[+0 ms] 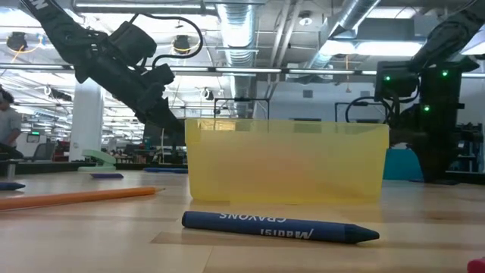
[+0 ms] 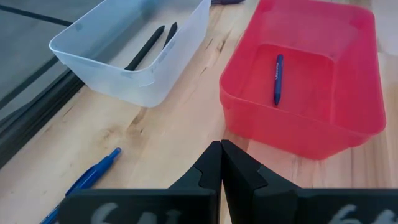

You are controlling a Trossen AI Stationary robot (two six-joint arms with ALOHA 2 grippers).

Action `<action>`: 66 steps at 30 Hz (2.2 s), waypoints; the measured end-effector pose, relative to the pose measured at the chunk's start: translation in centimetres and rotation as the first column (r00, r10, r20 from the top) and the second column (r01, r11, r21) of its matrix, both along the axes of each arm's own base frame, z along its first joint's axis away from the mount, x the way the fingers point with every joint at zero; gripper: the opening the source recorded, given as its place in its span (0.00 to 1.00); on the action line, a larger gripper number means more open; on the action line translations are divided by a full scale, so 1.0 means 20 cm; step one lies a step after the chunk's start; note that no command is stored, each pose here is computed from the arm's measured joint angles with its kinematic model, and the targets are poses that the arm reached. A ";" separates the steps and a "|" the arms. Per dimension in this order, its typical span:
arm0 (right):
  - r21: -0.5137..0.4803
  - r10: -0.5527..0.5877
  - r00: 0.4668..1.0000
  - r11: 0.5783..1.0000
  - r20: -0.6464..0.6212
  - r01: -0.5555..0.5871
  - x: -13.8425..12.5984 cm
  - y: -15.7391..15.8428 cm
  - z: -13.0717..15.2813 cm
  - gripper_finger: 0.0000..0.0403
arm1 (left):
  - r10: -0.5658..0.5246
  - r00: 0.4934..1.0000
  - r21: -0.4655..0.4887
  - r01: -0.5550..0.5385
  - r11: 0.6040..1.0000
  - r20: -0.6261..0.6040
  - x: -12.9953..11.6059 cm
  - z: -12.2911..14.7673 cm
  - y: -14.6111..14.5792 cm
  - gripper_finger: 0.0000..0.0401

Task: Sort crayons/erasers/pens/pencils in bins
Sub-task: Put the top right blue crayon into the red bin

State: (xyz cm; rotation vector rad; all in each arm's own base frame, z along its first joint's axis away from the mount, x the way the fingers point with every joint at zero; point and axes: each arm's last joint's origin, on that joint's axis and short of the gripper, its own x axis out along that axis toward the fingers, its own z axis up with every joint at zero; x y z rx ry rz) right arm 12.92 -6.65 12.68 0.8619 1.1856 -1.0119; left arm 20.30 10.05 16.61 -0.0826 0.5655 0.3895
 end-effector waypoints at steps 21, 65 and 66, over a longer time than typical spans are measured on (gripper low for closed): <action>0.036 0.110 0.992 0.993 0.062 -0.112 0.05 -0.01 0.06 0.05 | -0.001 1.000 -0.004 0.000 1.000 -0.010 0.00 -0.01 0.00 0.00; -0.429 0.611 0.686 0.783 0.395 -0.451 0.50 0.00 0.56 0.06 | 0.000 1.000 -0.013 0.000 1.000 -0.029 -0.01 -0.01 0.00 0.00; -0.458 0.644 0.664 0.755 0.380 -0.470 0.55 -0.02 0.59 0.06 | 0.000 1.000 -0.014 0.000 1.000 -0.031 -0.01 -0.01 0.00 0.00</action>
